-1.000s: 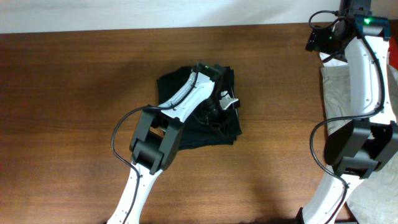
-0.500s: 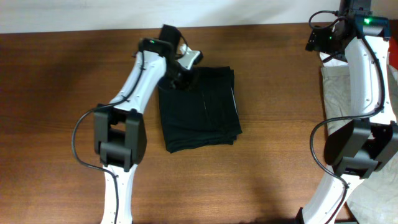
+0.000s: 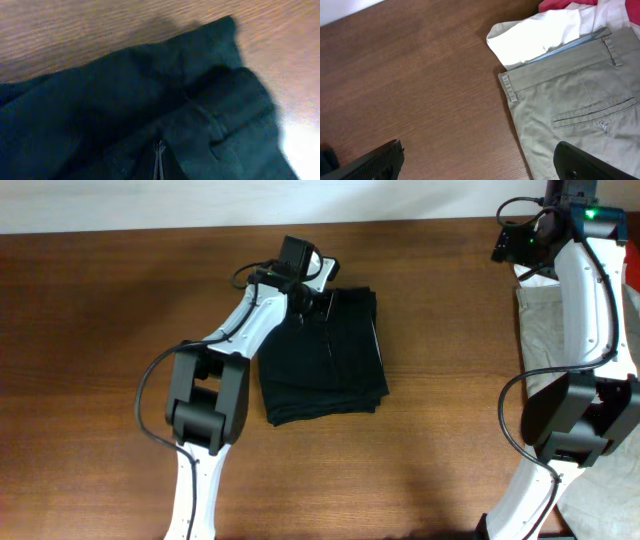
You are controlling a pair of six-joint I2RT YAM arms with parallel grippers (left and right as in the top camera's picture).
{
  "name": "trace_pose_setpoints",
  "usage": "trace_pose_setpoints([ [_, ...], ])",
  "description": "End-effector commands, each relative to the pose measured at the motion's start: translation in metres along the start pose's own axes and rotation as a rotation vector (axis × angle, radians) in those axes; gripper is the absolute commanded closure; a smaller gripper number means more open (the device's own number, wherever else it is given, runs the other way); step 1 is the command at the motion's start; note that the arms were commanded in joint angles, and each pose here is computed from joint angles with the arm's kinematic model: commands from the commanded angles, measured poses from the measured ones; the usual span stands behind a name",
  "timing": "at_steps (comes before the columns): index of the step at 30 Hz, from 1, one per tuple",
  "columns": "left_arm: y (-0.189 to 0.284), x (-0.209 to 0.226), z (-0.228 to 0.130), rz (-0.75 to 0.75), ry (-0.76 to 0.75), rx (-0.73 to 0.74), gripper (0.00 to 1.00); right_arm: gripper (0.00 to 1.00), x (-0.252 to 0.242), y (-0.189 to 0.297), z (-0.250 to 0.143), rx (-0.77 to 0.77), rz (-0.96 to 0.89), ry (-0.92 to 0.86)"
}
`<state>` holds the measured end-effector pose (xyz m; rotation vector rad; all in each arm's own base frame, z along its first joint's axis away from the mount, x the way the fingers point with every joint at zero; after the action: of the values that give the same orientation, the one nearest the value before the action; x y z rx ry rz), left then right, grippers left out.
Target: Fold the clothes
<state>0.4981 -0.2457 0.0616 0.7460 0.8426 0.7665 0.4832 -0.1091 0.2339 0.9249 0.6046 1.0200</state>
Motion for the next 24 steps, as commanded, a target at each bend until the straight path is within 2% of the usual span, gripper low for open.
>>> trace_pose_setpoints([
  [1,-0.024,0.023,-0.017,0.072,0.029,0.045,0.99,0.01,0.0,0.008,0.005,-0.025,-0.005,-0.009],
  [4,-0.021,0.029,-0.006,0.125,0.015,-0.001,0.99,0.01,0.0,0.008,0.005,-0.025,-0.005,-0.009],
  [6,0.002,0.02,0.023,0.124,-0.003,-0.062,0.99,0.01,0.0,0.008,0.005,-0.025,-0.005,-0.009],
  [7,0.012,0.016,0.033,0.123,-0.017,-0.085,0.96,0.01,0.0,0.008,0.005,-0.025,-0.005,-0.009],
  [8,0.034,0.006,0.054,0.122,-0.057,-0.128,0.82,0.01,0.0,0.008,0.005,-0.025,-0.005,-0.009],
  [9,0.063,-0.005,0.076,0.123,-0.084,-0.177,0.76,0.01,0.0,0.008,0.005,-0.025,-0.005,-0.009],
  [12,0.139,-0.024,0.095,0.134,-0.069,-0.191,0.75,0.01,0.0,0.008,0.005,-0.025,-0.005,-0.009],
  [13,0.165,-0.022,0.09,0.154,-0.043,-0.166,0.19,0.01,0.0,0.008,0.005,-0.025,-0.005,-0.009],
  [14,0.186,-0.011,0.081,0.205,-0.004,-0.126,0.01,0.01,0.0,0.008,0.005,-0.025,-0.005,-0.009],
  [16,0.205,0.013,0.063,0.288,0.059,-0.057,0.01,0.01,0.0,0.008,0.005,-0.025,-0.005,-0.009],
  [17,0.219,0.045,0.037,0.379,0.106,0.054,0.01,0.01,0.0,0.008,0.005,-0.025,-0.005,-0.009],
  [18,0.224,0.061,0.018,0.398,0.145,0.134,0.01,0.01,0.0,0.008,0.005,-0.025,-0.005,-0.009],
  [21,0.22,0.074,-0.021,0.282,0.279,0.3,0.01,0.01,0.0,0.008,0.005,-0.025,-0.005,-0.009],
  [24,0.191,0.076,-0.06,0.206,0.361,0.476,0.01,0.01,0.0,0.008,0.005,-0.025,-0.005,-0.009],
])
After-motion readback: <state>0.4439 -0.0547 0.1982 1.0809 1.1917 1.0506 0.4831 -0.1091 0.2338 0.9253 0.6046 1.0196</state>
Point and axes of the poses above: each gripper's point midway between its finger pads, its own y axis back along the fingers, its own x axis along the line the jaws close on, z = x × y, the point moved 4 cm from there along y, back along the fingers
